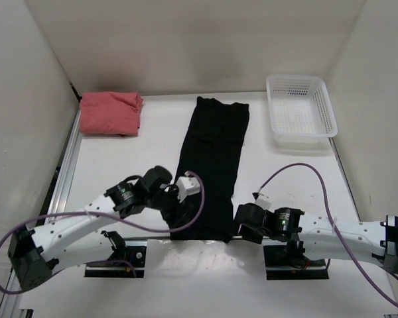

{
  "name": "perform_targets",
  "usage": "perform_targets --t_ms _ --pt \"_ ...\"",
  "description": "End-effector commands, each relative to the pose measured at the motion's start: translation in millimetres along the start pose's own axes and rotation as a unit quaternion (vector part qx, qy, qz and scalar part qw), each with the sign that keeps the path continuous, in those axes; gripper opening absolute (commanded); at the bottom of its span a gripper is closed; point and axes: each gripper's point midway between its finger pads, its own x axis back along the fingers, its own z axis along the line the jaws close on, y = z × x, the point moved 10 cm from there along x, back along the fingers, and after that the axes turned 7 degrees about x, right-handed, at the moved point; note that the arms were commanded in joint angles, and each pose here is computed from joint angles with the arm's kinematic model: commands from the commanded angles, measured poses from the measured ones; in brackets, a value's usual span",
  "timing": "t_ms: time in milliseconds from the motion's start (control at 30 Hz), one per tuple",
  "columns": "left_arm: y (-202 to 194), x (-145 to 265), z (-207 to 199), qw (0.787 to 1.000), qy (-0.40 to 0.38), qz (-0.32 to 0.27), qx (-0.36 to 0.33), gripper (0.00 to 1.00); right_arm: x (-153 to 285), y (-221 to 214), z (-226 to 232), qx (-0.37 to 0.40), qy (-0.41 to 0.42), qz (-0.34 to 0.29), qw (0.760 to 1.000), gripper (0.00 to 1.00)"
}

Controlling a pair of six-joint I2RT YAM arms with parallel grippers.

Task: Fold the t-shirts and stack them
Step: Grab the bottom of the folded rectangular tshirt with both arms

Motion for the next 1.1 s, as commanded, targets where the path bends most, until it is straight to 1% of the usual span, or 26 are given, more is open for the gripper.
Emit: perform_targets --t_ms 0,100,133,233,300,333,367,400,433,467,500,533,567,600,667,700,733,767,800,833,867,900,967,1000,1033,1067 --pt "7.4 11.3 -6.3 0.994 0.015 0.098 0.040 0.76 7.0 7.5 10.5 0.005 0.009 -0.020 1.000 0.67" --pt "1.9 13.2 -8.6 0.996 0.010 0.080 0.026 0.81 7.0 7.5 10.5 0.005 0.009 -0.020 1.000 0.67" --pt "-4.8 11.6 -9.6 0.996 0.012 0.087 0.019 0.82 7.0 7.5 10.5 0.005 0.009 -0.020 1.000 0.67" --pt "-11.9 12.9 -1.9 0.994 0.066 0.082 0.009 0.82 7.0 7.5 10.5 0.005 0.009 -0.020 1.000 0.67" --pt "-22.1 11.3 4.4 0.994 0.103 0.029 -0.020 0.85 6.1 6.7 7.8 0.005 0.009 -0.020 1.000 0.67" --pt "-25.8 9.9 11.8 0.989 0.142 -0.010 -0.033 0.86 4.0 5.5 4.8 0.006 0.004 -0.019 1.000 0.67" --pt "-53.0 -1.5 23.4 0.987 0.155 -0.010 -0.033 0.88 4.0 5.5 4.8 0.006 0.004 -0.019 1.000 0.67" --pt "-51.6 0.0 22.6 0.984 0.142 -0.091 -0.049 0.89 2.6 3.7 2.3 0.007 0.000 -0.013 1.000 0.67" --pt "-59.9 -4.6 24.4 0.984 0.129 -0.111 -0.054 0.90 2.6 3.8 2.6 0.003 0.000 -0.013 1.000 0.67" --pt "-71.0 -10.8 26.9 0.985 0.111 -0.118 -0.054 0.90 2.6 3.8 2.7 0.002 0.000 -0.013 1.000 0.67" --pt "-67.2 -7.6 20.8 0.984 0.081 -0.143 -0.065 0.90 0.8 2.7 0.0 0.003 -0.004 -0.012 1.000 0.67" --pt "-68.7 -8.7 14.4 0.988 0.038 -0.135 -0.070 0.90 1.2 2.1 0.5 -0.001 -0.003 -0.008 1.000 0.67" --pt "-61.0 -4.4 9.9 0.987 0.028 -0.139 -0.074 0.90 1.1 2.4 1.9 -0.002 0.002 -0.009 1.000 0.67" --pt "-59.2 -6.8 10.5 0.990 0.031 -0.118 -0.067 0.92 2.3 2.8 2.3 -0.003 0.006 -0.010 1.000 0.67" --pt "-43.6 -6.0 9.2 0.991 0.061 -0.101 -0.065 0.93 0.6 1.7 -0.3 -0.002 0.002 -0.009 1.000 0.67" --pt "-15.8 3.5 0.1 0.988 0.075 -0.116 -0.073 0.93 0.6 1.7 -0.3 -0.002 0.002 -0.009 1.000 0.67" --pt "-4.9 -6.6 9.3 0.987 0.134 -0.074 -0.058 0.92 1.7 2.1 0.1 -0.003 0.006 -0.010 1.000 0.67" --pt "-3.4 -4.4 10.2 0.986 0.156 -0.019 -0.048 0.87 1.8 2.1 0.1 -0.003 0.006 -0.010 1.000 0.67" --pt "21.1 5.2 2.2 0.987 0.154 -0.009 -0.043 0.85 2.8 2.9 -1.0 -0.003 0.006 -0.014 1.000 0.67" --pt "18.3 -2.2 3.9 0.987 0.145 0.056 -0.026 0.85 2.8 2.9 -1.0 -0.003 0.006 -0.014 1.000 0.67" --pt "14.1 -1.9 -4.6 0.992 0.085 0.094 -0.009 0.85 3.9 4.3 -0.7 -0.005 0.010 -0.022 1.000 0.67" --pt "6.3 -0.2 -7.7 0.990 0.065 0.125 0.003 0.85 3.6 5.0 -0.9 -0.005 0.009 -0.026 1.000 0.67" --pt "-6.7 0.0 -12.3 0.989 0.030 0.145 0.009 0.85 4.8 5.3 -0.5 -0.006 0.013 -0.027 1.000 0.66" --pt "-14.0 -2.5 -10.2 0.988 0.041 0.147 0.001 0.85 4.8 5.3 -0.5 -0.006 0.013 -0.027 1.000 0.66" --pt "-11.0 -1.7 -6.8 0.990 0.055 0.132 0.001 0.85 4.8 5.4 0.0 -0.012 0.013 -0.027 0.999 0.66" --pt "-10.5 -1.2 -5.6 0.990 0.054 0.131 0.006 0.85 5.4 6.1 2.2 -0.012 0.013 -0.027 0.999 0.66"
